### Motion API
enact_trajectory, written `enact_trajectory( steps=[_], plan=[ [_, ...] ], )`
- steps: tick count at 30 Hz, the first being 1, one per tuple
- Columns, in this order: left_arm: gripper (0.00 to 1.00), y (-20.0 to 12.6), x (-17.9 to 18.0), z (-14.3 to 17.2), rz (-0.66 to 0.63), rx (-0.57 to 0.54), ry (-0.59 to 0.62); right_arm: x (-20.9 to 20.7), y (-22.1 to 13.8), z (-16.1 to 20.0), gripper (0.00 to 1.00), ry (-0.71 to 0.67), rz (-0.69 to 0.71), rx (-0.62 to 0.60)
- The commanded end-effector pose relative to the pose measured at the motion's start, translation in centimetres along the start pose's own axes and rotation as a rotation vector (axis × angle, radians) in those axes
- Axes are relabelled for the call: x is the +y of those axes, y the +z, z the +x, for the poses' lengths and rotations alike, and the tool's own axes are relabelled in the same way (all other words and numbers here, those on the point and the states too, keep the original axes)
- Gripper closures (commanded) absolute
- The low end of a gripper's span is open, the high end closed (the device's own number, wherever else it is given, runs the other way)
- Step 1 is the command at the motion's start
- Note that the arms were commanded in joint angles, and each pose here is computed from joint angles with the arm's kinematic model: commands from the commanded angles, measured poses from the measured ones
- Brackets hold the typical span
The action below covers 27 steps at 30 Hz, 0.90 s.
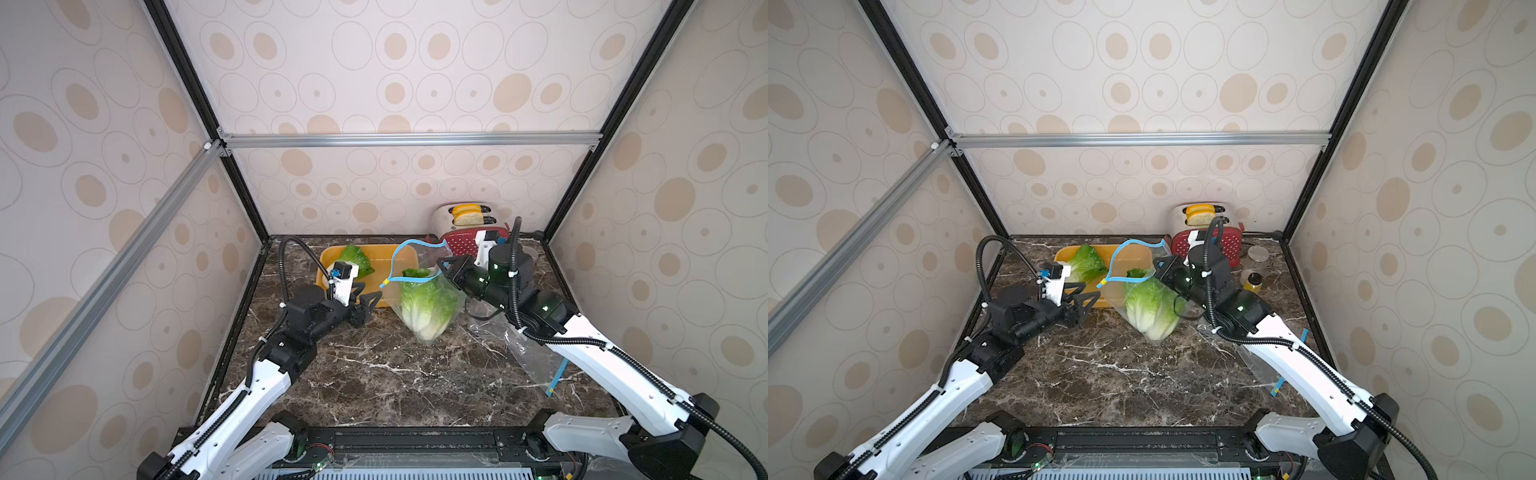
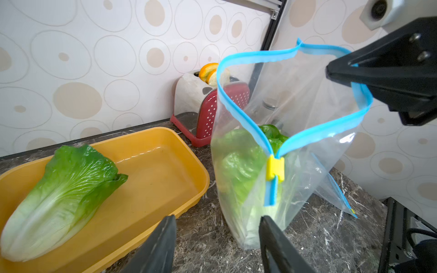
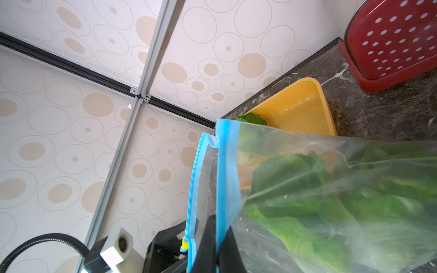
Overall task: Put the chinese cabbages into a zipper bag and zip it
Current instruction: Pick up the zipper food storage bag at the center of the board.
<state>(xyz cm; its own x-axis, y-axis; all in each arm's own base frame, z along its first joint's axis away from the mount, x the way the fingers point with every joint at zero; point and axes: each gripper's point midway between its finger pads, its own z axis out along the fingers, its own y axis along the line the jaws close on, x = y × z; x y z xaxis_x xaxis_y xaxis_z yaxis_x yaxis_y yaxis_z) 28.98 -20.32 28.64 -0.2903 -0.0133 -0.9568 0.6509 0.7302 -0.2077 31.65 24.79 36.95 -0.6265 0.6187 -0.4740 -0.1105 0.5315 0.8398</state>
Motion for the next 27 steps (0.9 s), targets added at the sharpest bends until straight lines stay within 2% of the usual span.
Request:
enact_trajectory(
  steps=[1, 6, 10, 13, 17, 23, 25, 27],
  plan=[
    [0.44, 0.4, -2.8, -2.7, 0.108, -0.082, 0.038, 3.0, -1.1, -2.2, 1.00, 0.043, -0.110, -0.079],
    [0.44, 0.8, -1.9, -1.9, 0.067, -0.111, 0.043, 3.7, -0.7, -2.4, 1.00, 0.061, -0.144, -0.080],
    [0.53, 1.4, -1.6, -3.0, 0.050, -0.137, 0.053, 4.0, -0.6, -2.4, 1.00, 0.075, -0.159, -0.076],
    [0.57, 1.6, -0.9, -2.7, 0.016, -0.120, 0.055, 4.2, -0.6, -2.3, 1.00, 0.075, -0.165, -0.071],
    [0.64, 1.9, -1.4, -2.5, 0.050, -0.131, 0.058, 4.2, -0.9, -2.3, 1.00, 0.073, -0.171, -0.072],
    [0.69, 2.9, -3.2, -3.1, 0.166, -0.110, 0.051, 4.4, -1.0, -2.5, 1.00, 0.071, -0.175, -0.080],
    [0.71, 3.0, -3.1, -3.2, 0.160, -0.117, 0.050, 4.4, -1.0, -2.5, 1.00, 0.076, -0.180, -0.078],
    [0.80, 3.0, -2.2, -3.4, 0.105, -0.135, 0.048, 4.4, -0.9, -2.3, 1.00, 0.080, -0.181, -0.073]
  ],
)
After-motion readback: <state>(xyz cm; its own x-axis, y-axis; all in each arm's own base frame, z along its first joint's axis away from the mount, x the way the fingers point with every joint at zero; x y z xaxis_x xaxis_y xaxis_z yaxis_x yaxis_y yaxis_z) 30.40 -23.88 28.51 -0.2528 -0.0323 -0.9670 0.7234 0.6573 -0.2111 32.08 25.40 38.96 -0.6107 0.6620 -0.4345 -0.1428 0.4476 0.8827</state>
